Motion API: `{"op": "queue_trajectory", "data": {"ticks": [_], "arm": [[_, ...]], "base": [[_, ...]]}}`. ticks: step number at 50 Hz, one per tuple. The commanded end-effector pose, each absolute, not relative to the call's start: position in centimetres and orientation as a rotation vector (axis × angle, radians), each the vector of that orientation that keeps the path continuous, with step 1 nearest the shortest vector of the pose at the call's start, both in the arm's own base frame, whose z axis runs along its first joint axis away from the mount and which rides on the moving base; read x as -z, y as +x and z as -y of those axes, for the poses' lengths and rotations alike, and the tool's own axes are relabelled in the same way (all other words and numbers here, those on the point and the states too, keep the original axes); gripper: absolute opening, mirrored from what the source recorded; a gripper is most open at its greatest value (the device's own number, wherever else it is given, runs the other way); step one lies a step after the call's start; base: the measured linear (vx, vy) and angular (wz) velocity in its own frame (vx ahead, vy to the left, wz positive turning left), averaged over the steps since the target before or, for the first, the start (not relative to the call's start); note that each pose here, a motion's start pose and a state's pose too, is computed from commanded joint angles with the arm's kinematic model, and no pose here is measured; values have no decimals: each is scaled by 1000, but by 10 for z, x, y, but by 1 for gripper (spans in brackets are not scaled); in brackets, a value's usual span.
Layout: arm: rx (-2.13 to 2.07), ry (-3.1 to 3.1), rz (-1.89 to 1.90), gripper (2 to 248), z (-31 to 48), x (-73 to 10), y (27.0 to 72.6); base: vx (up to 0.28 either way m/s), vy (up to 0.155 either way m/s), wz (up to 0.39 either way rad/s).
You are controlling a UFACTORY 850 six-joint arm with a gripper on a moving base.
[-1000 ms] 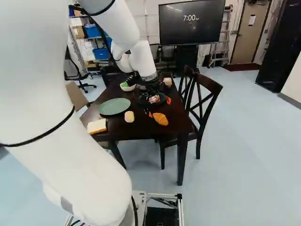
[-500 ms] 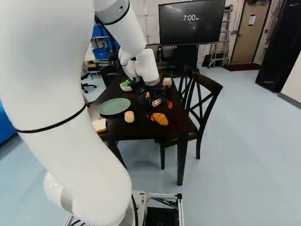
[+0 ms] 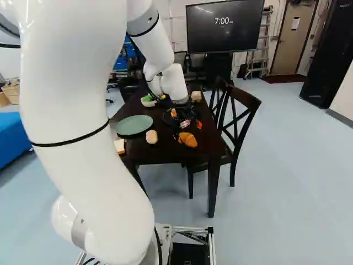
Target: Move the croissant to the empty plate
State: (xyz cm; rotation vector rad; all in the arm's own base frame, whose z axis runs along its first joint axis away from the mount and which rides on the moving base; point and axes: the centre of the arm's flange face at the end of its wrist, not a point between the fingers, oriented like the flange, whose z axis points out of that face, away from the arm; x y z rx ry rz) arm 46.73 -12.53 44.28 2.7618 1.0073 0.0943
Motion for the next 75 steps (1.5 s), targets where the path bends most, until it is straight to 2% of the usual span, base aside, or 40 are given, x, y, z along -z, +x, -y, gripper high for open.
{"op": "queue_trajectory", "data": {"ticks": [23, 24, 28, 29, 33, 34, 39, 40, 44, 45, 49, 50, 54, 55, 60, 61, 65, 66, 70, 71, 75], "arm": [[-81, 2765, -1012, 247, 124, -443, 466], [-79, 2765, -1012, 238, 124, -443, 466], [-74, 2767, -1012, 238, 124, -443, 466], [-74, 2767, -1012, 225, 124, -443, 466], [-74, 2767, -1012, 225, 124, -443, 466], [-74, 2767, -1012, 212, 124, -443, 466], [-74, 2767, -1012, 212, 124, -443, 466], [-74, 2767, -1012, 200, 124, -443, 466], [-74, 2767, -1012, 200, 124, -443, 466], [-73, 2767, -1012, 188, 124, -443, 466], [-69, 2769, -1012, 188, 124, -443, 466], [-68, 2769, -1012, 176, 124, -443, 465], [-68, 2769, -1012, 176, 124, -443, 465], [-68, 2769, -1012, 164, 124, -443, 465], [-68, 2769, -1012, 164, 124, -443, 465], [-68, 2769, -1012, 152, 124, -443, 465], [-68, 2769, -1012, 152, 124, -443, 465], [-68, 2769, -1012, 140, 124, -443, 465], [-68, 2769, -1012, 140, 124, -443, 465], [-68, 2769, -1012, 127, 124, -443, 465], [-68, 2769, -1012, 127, 124, -443, 465]], "base": [[0, 0, 0], [0, 0, 0], [0, 0, 0], [0, 0, 0], [0, 0, 0], [0, 0, 0], [0, 0, 0], [0, 0, 0], [0, 0, 0], [0, 0, 0], [0, 0, 0], [0, 0, 0], [0, 0, 0], [0, 0, 0], [0, 0, 0], [0, 0, 0], [0, 0, 0], [0, 0, 0], [0, 0, 0], [0, 0, 0], [0, 0, 0]]}}
